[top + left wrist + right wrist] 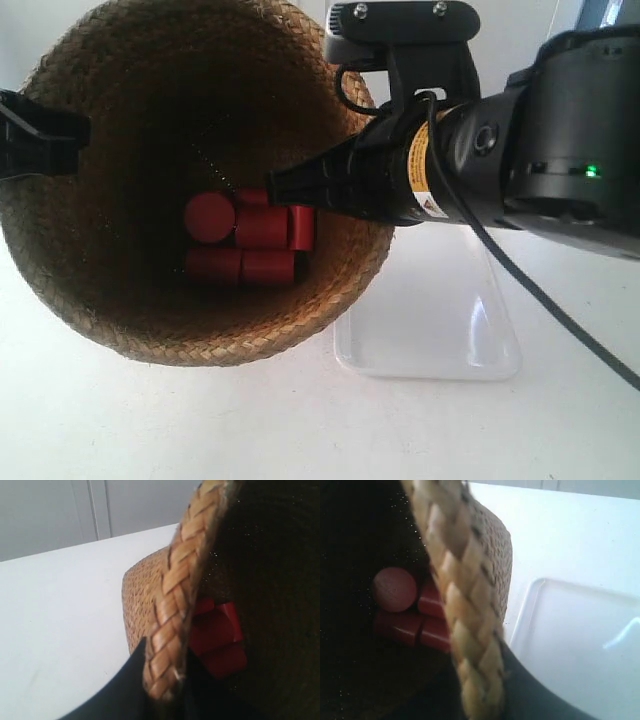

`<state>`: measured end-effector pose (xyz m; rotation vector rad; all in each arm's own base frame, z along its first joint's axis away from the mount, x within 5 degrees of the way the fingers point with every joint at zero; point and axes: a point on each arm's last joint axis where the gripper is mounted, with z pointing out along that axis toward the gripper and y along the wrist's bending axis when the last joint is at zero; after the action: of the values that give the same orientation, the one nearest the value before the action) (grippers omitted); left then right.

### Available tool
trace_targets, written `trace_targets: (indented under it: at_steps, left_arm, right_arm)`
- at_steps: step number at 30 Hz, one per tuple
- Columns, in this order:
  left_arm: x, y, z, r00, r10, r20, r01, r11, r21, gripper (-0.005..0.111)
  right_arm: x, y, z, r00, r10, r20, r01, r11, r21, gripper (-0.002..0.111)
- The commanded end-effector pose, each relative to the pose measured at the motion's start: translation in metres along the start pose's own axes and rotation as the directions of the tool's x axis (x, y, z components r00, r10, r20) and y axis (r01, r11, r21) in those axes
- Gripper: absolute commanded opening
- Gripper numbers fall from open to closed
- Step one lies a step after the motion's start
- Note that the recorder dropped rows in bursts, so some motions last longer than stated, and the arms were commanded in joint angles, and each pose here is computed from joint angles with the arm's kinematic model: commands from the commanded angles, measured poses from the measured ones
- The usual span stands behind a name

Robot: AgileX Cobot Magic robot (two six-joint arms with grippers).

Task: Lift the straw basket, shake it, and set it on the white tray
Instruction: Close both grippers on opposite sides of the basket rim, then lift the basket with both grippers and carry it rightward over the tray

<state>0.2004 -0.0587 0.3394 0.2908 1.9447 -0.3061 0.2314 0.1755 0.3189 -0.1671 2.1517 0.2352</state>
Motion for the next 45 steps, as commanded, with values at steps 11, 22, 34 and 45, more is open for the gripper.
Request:
trace_targets:
  at_steps: [11, 22, 34, 45]
  left_arm:
    - [-0.007, 0.004, -0.001, 0.995, 0.038, 0.094, -0.033, 0.998, -0.050, 0.000]
    - [0.000, 0.004, 0.008, 0.991, 0.129, 0.022, -0.128, 0.991, -0.042, 0.000]
    - [-0.002, -0.004, -0.015, 0.994, 0.108, 0.004, -0.108, 0.994, 0.019, 0.000]
    - [-0.004, -0.019, -0.040, 0.992, 0.122, 0.011, -0.123, 0.987, 0.100, 0.000]
  right_arm:
    - [-0.003, -0.003, -0.006, 0.995, -0.090, 0.049, 0.088, 0.996, 0.034, 0.000]
    - [-0.005, -0.004, -0.006, 0.989, -0.129, 0.070, 0.126, 0.991, 0.050, 0.000]
    - [-0.014, 0.002, -0.044, 0.988, -0.071, 0.135, 0.080, 0.995, -0.065, 0.000]
    - [-0.020, 0.007, -0.063, 0.981, -0.124, 0.150, 0.134, 0.990, -0.054, 0.000]
